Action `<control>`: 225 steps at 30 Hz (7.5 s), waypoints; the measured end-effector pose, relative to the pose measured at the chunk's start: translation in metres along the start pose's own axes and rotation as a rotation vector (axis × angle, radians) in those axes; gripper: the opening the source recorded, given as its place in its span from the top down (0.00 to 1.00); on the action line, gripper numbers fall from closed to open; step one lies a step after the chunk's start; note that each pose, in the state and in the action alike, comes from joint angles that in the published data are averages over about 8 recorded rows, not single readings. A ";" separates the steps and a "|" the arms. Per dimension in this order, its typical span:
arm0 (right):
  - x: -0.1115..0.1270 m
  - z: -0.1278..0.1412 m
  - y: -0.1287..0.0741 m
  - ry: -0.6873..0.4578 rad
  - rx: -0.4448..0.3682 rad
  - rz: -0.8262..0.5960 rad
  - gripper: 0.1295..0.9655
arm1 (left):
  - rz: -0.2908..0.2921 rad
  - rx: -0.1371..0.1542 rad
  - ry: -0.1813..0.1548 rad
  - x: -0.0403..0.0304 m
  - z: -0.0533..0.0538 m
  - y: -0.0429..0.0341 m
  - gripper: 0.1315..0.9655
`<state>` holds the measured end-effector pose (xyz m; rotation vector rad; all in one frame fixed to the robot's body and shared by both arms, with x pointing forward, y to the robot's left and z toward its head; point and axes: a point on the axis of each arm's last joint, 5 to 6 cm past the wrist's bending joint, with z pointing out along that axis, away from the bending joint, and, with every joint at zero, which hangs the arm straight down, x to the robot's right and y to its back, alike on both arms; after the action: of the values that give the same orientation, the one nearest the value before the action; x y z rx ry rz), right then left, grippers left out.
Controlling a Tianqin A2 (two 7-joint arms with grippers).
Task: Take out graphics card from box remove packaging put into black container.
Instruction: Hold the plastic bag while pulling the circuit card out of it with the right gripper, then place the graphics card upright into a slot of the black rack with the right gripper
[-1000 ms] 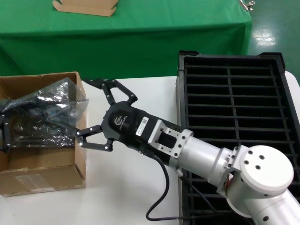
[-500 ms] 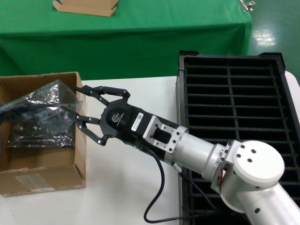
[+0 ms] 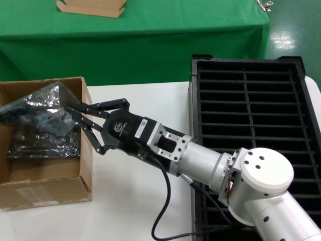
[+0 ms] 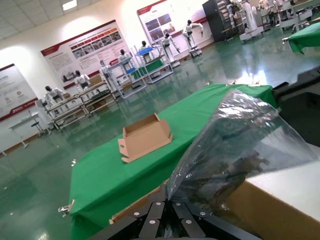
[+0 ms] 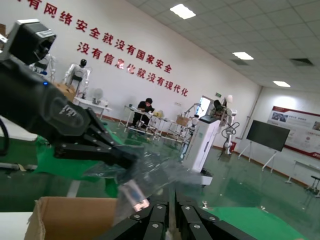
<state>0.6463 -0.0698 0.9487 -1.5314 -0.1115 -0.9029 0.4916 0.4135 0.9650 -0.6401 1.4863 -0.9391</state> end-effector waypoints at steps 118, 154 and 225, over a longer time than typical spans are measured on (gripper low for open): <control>-0.007 0.017 0.031 -0.048 -0.043 -0.072 0.80 | 0.146 0.078 0.205 -0.0123 0.030 -0.0479 0.99; 0.001 0.020 0.029 0.045 -0.069 -0.111 0.90 | 0.091 0.044 0.189 -0.0144 0.012 -0.0365 0.99; 0.147 -0.106 -0.075 -0.057 -0.242 -0.078 0.91 | 0.047 -0.028 -0.096 0.0012 0.073 0.0289 0.99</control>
<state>0.6555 -0.2105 1.0849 -1.7890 -0.1067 -0.9611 0.5663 0.4139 0.9421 -0.6586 1.4253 -0.8412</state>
